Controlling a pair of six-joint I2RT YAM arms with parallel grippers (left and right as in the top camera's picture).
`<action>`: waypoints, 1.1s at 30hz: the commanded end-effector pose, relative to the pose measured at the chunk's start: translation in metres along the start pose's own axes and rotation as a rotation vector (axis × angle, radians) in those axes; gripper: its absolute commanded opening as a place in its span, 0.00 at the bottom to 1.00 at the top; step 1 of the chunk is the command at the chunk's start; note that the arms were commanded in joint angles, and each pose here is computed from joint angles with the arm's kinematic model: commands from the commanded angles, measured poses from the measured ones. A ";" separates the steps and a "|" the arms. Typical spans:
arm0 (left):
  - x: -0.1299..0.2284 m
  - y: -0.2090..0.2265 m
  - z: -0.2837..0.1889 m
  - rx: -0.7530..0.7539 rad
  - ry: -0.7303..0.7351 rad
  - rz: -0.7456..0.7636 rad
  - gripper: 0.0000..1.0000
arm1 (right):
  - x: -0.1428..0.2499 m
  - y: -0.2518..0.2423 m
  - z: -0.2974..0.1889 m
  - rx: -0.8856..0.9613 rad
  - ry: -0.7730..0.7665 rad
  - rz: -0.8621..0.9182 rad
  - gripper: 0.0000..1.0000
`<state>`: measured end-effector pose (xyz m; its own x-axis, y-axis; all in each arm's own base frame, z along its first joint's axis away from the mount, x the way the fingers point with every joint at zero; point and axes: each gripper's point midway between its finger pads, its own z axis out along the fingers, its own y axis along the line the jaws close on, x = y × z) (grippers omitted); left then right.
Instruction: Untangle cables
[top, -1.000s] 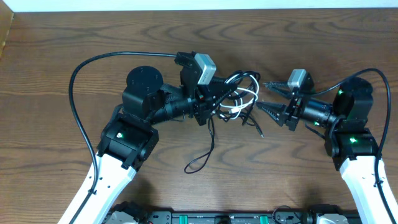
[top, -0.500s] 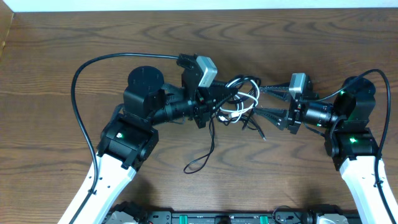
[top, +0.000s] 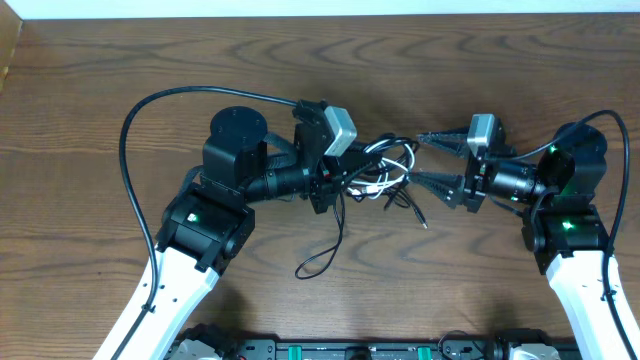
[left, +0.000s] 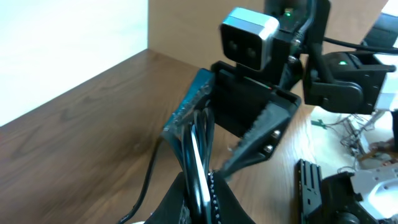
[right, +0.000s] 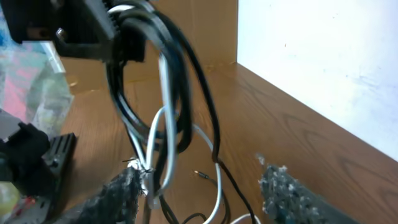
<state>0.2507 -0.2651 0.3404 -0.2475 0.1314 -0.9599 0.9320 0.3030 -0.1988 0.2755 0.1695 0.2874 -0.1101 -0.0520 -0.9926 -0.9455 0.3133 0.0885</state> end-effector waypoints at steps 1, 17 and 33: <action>-0.013 -0.013 -0.005 0.050 -0.027 0.055 0.08 | -0.006 0.000 -0.001 0.001 -0.009 0.037 0.54; -0.016 -0.021 -0.006 0.099 -0.043 0.099 0.08 | -0.012 0.030 0.013 -0.141 -0.029 -0.086 0.39; -0.018 -0.004 -0.005 0.000 -0.044 0.099 0.07 | 0.006 0.003 0.015 0.023 0.035 0.012 0.02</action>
<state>0.2462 -0.2674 0.3440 -0.1998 0.1351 -0.9705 0.9511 0.2650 -0.1589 0.2616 0.1897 0.2846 -0.1289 -0.0625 -0.9897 -0.9633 0.2451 0.1100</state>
